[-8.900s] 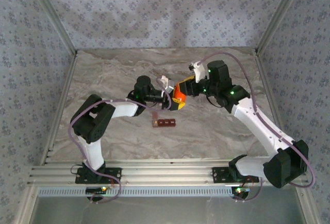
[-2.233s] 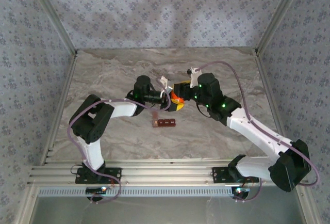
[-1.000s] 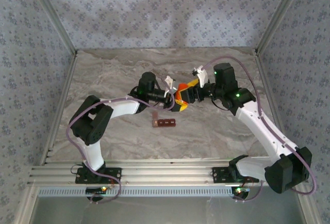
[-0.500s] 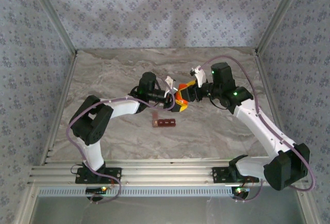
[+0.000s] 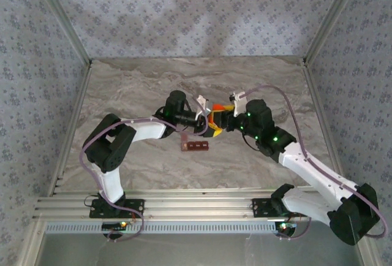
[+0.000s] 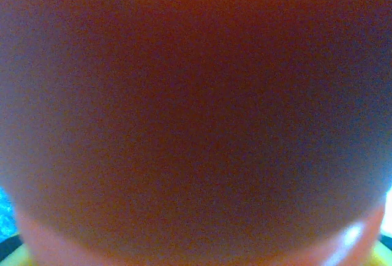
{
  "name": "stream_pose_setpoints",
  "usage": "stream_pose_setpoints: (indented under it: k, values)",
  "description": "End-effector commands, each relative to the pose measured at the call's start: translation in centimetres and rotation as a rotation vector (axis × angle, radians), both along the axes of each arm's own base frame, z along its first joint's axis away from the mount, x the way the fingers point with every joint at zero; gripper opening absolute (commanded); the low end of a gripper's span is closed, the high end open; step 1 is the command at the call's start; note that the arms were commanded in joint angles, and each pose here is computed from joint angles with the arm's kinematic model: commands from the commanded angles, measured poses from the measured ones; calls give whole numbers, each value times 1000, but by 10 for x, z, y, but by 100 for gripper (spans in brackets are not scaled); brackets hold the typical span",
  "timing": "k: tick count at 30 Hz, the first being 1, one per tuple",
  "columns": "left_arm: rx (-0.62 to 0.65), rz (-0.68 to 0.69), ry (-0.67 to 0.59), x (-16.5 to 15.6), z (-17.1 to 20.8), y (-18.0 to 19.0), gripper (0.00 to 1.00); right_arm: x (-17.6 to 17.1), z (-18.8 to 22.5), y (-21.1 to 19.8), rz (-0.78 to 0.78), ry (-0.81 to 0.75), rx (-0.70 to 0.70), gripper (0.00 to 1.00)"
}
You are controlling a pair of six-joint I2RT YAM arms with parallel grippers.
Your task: Sort the pills into containers
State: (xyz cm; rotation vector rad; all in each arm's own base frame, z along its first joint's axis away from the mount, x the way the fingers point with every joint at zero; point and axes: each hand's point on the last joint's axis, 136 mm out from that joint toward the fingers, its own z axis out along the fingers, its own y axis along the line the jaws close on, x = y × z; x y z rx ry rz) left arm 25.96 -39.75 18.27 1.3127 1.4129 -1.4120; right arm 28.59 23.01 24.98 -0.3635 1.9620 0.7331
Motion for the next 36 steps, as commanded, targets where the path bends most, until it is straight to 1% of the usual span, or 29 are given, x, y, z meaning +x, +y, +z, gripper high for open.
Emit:
stream_pose_setpoints:
  k: [1,5,7,9,11,13,14,17,20,25,31,36]
  values:
    - [-132,8,-158,4,55,4,0,9,-25,-18,-174,73,-31,36]
    - [-132,6,-154,5,54,3,0,12,-13,-13,-147,71,-43,39]
    - [-130,4,-152,5,53,2,0,13,-1,-12,-106,61,-51,43]
    - [-129,3,-149,6,53,2,0,13,18,-13,-51,50,-26,53]
    - [-127,0,-144,6,52,2,0,9,36,-16,25,35,-4,66]
    - [-126,-6,-139,6,51,2,0,0,53,-20,99,-5,22,75]
    - [-126,-8,-140,6,52,3,0,-7,57,-21,146,-13,31,78]
    - [-126,-13,-141,4,52,4,0,-16,65,-28,231,-39,40,79]
    - [-125,-23,-138,2,52,5,0,-11,64,-29,276,-36,41,80]
    - [-119,-40,-131,0,52,4,0,-1,58,-14,375,6,34,80]
    - [-116,-50,-130,-1,52,3,0,4,49,1,415,21,-28,80]
    - [-114,-52,-130,-1,52,2,0,7,44,8,423,28,-46,78]
